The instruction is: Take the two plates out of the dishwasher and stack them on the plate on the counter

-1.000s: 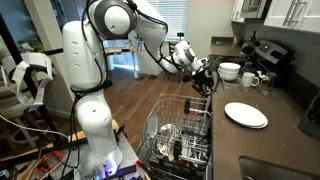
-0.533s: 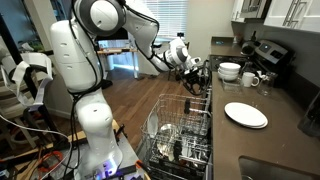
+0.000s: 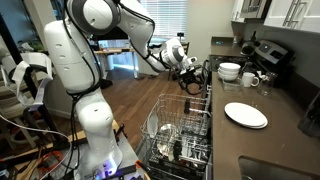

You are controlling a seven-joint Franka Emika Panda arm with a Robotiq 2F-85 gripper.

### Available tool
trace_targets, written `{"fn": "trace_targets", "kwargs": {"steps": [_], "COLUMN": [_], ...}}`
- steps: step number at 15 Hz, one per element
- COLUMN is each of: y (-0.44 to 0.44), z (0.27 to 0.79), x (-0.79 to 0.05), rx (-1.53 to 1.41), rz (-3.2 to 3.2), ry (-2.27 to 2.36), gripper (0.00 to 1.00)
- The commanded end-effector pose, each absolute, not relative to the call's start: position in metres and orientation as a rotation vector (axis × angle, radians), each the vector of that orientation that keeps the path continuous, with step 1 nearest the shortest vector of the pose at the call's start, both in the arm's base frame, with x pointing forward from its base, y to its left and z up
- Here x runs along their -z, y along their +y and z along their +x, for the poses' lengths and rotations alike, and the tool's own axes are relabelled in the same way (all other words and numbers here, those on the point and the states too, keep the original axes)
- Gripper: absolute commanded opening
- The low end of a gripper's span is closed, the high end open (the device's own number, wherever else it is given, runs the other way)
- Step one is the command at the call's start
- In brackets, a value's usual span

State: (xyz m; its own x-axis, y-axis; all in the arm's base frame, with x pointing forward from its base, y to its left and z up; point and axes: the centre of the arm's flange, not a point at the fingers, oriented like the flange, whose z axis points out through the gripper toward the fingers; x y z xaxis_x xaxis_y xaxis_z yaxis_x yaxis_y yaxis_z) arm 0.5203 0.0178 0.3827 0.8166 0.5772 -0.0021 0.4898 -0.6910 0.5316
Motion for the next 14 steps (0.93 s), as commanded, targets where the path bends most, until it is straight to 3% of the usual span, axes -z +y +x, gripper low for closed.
{"fn": "trace_targets", "kwargs": {"steps": [1, 14], "y": [0.034, 0.119], "z": [0.516, 0.467], "x": [-0.373, -0.326], "rx": [-0.204, -0.089], "rz": [2.529, 2.793], "ry": [0.878, 1.237], "gripper": [1.00, 1.00]}}
